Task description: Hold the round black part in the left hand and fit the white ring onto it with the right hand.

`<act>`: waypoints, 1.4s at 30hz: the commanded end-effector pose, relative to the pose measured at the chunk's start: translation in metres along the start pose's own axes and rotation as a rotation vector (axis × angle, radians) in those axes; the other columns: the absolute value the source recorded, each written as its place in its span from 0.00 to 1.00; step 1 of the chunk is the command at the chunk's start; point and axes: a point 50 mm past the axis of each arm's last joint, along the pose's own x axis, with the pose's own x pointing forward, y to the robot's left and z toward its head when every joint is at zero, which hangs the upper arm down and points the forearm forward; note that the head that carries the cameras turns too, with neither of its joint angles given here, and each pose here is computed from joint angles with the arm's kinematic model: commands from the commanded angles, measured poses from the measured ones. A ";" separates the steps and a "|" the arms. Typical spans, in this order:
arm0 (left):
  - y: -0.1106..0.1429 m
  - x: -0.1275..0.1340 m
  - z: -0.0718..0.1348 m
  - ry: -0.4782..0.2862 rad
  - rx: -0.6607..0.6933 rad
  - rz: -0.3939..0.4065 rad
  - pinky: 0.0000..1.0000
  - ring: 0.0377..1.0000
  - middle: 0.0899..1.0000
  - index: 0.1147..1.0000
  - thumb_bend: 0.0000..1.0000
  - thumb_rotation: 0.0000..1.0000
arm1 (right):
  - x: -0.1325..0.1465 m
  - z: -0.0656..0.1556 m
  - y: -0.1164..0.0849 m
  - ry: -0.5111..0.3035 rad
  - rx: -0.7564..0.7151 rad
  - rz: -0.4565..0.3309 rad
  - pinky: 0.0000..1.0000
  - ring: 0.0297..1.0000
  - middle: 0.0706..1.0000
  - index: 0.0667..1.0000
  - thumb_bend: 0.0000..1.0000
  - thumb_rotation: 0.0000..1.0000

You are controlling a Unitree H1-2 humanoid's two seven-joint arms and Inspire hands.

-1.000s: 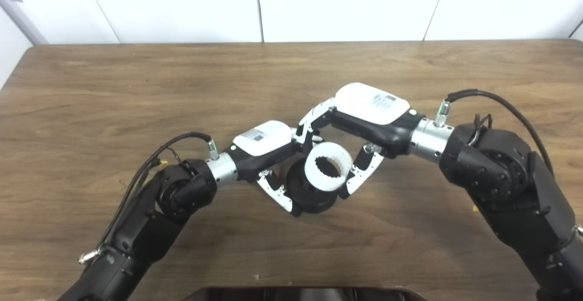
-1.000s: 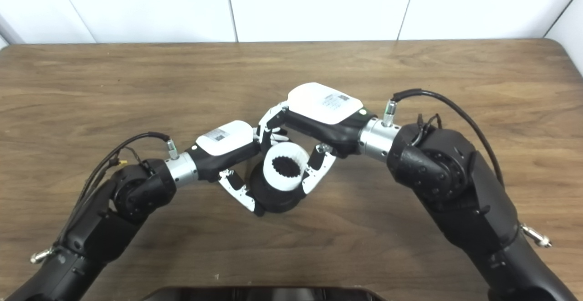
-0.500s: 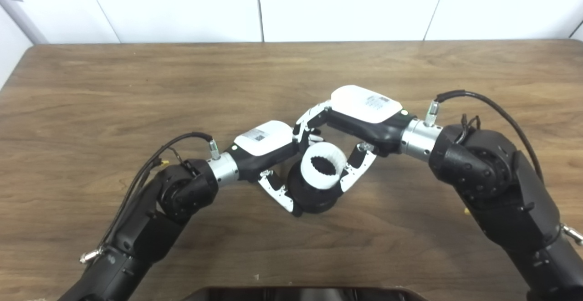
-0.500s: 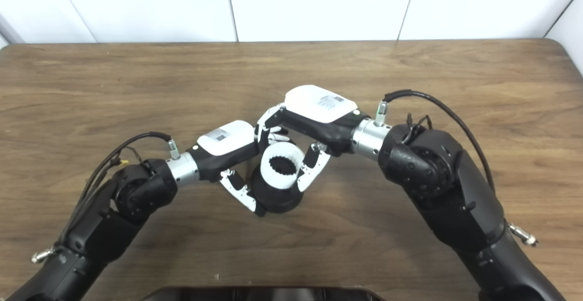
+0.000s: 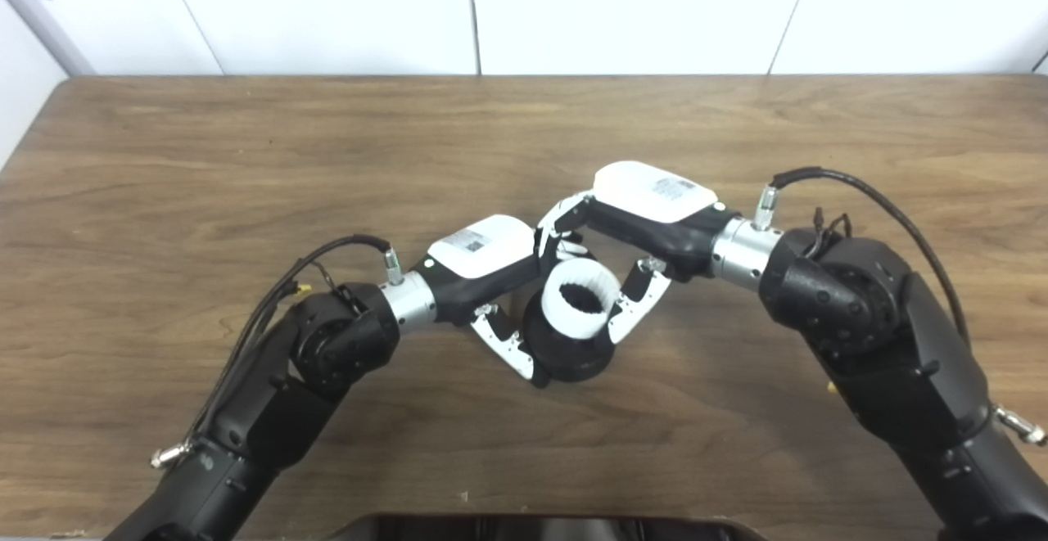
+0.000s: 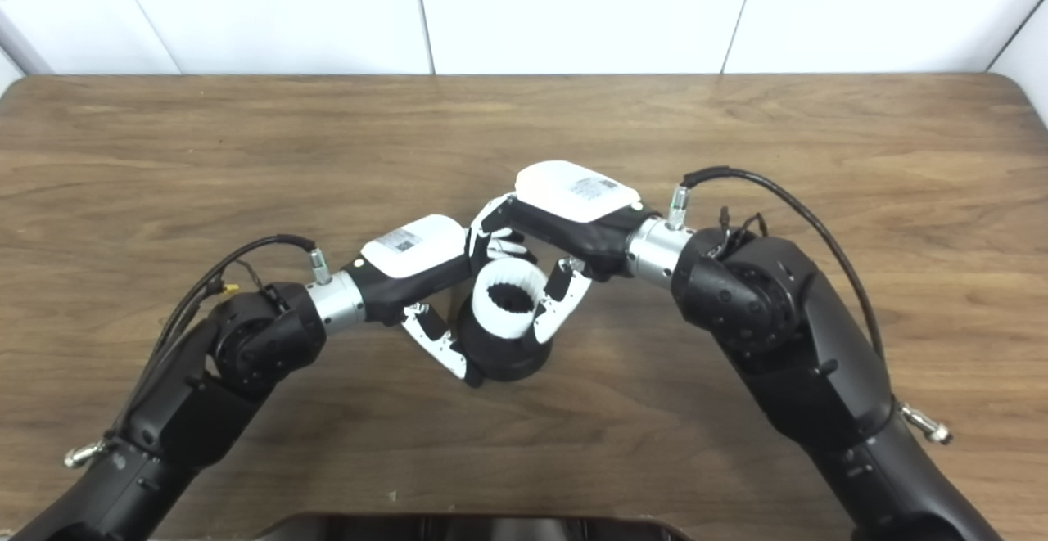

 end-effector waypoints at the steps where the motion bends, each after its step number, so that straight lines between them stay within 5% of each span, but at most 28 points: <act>1: 0.005 0.003 0.005 -0.020 0.028 -0.010 0.85 0.93 0.88 0.42 0.52 0.08 | 0.004 0.006 -0.008 -0.041 -0.035 -0.043 0.77 0.77 0.72 0.44 0.52 0.14; 22: 0.005 0.005 0.005 -0.033 0.012 0.009 0.85 0.95 0.97 0.42 0.52 0.08 | 0.014 0.021 0.016 -0.063 -0.025 0.006 0.79 0.78 0.74 0.45 0.52 0.14; 28: 0.005 0.005 0.005 -0.028 0.014 0.007 0.86 0.95 0.92 0.42 0.52 0.08 | 0.010 0.020 0.014 -0.050 -0.012 0.001 0.78 0.78 0.78 0.46 0.52 0.15; 29: 0.005 0.005 0.005 -0.025 0.005 0.006 0.87 0.95 0.92 0.42 0.52 0.08 | 0.010 0.020 0.013 -0.051 -0.012 -0.002 0.77 0.78 0.79 0.56 0.66 0.20; 31: 0.005 0.005 0.005 -0.021 0.007 0.004 0.88 0.98 0.94 0.42 0.52 0.08 | 0.009 0.019 0.011 -0.053 -0.017 -0.007 0.76 0.78 0.80 0.68 0.78 0.27; 39: 0.007 0.006 0.005 -0.019 0.031 -0.005 0.88 0.96 0.91 0.42 0.52 0.08 | 0.007 0.020 0.004 -0.055 -0.026 -0.013 0.75 0.80 0.84 0.79 0.86 0.31; 40: 0.007 0.006 0.005 -0.018 0.033 -0.006 0.88 0.96 0.90 0.45 0.80 0.22 | 0.007 0.020 0.003 -0.054 -0.028 -0.012 0.75 0.80 0.84 0.80 0.86 0.31; 42: 0.008 0.006 0.006 -0.014 0.034 -0.007 0.88 0.95 0.90 0.47 0.95 0.29 | 0.007 0.020 0.003 -0.052 -0.029 -0.011 0.75 0.80 0.84 0.81 0.87 0.32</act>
